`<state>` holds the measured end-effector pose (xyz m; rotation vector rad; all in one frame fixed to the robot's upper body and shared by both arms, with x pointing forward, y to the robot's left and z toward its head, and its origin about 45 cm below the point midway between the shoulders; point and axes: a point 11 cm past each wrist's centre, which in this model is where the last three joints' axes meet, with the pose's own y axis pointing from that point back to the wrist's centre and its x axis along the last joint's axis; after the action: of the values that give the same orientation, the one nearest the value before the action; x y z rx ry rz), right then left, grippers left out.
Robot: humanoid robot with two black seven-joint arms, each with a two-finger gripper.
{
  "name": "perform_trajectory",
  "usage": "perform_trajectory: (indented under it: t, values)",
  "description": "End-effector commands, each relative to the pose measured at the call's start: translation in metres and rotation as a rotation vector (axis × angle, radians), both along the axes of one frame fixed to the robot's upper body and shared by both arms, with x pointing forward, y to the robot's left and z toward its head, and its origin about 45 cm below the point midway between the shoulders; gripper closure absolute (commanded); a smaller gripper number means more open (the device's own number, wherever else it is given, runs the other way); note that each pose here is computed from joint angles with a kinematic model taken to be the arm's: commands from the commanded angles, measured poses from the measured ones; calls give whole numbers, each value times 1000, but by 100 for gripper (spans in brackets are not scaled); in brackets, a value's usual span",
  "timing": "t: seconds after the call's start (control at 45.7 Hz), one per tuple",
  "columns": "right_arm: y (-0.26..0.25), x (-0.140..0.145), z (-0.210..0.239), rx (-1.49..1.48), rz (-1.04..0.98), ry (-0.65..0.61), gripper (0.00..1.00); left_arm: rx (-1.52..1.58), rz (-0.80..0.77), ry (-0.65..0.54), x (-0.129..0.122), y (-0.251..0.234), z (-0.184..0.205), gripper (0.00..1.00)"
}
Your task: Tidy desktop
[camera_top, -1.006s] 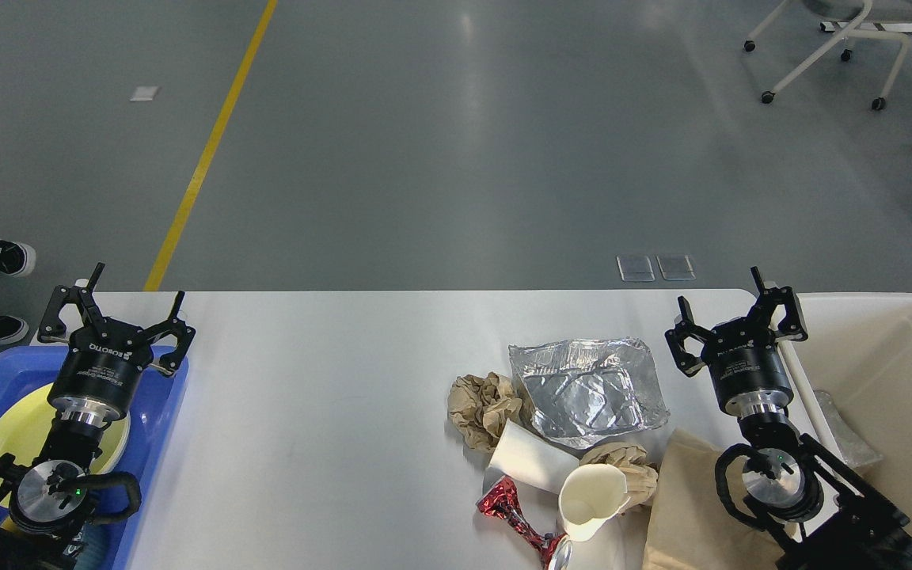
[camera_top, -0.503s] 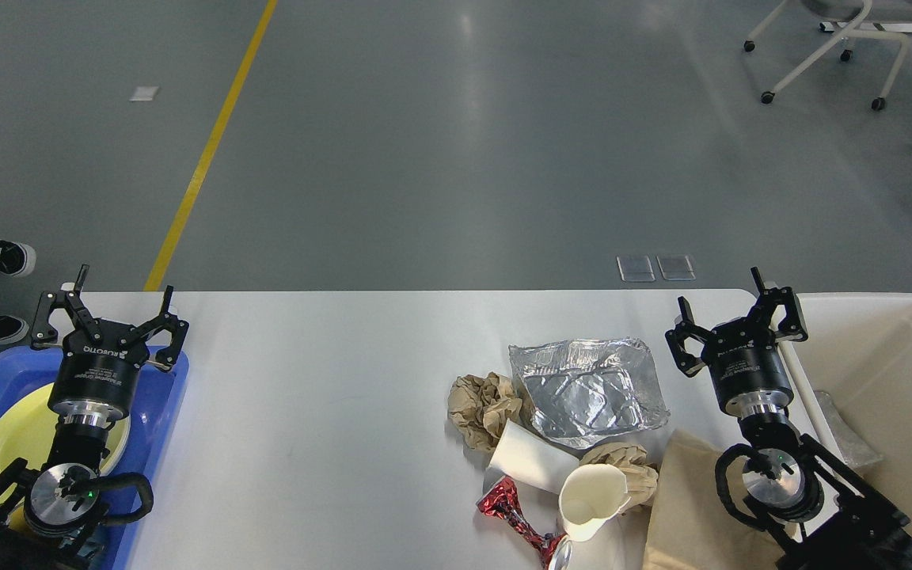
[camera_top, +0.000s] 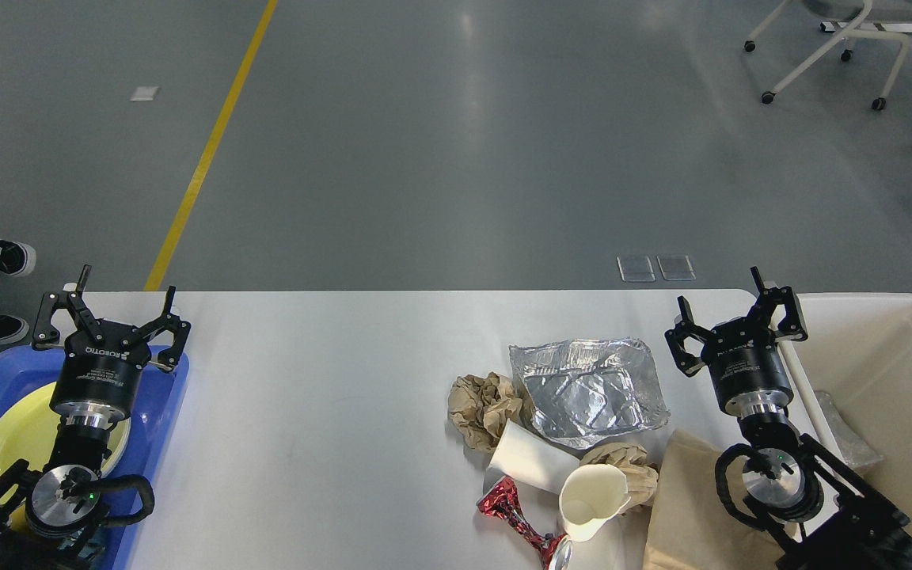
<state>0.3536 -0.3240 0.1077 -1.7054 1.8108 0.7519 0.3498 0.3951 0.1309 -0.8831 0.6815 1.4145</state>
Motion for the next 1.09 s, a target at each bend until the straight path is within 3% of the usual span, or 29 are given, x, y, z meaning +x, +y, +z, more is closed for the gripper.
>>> perform_trajectory:
  t: [0.0,0.743,1.071]
  values:
    - [0,0,0,0,0,0,0,0,0,-1,0,0,0,4]
    - [-4,1,3,7,-21,-15,0,0,0,-1,0,0,0,4]
    - [-69,4,28,-89,-113,-45,0,0,0,-1,0,0,0,4]
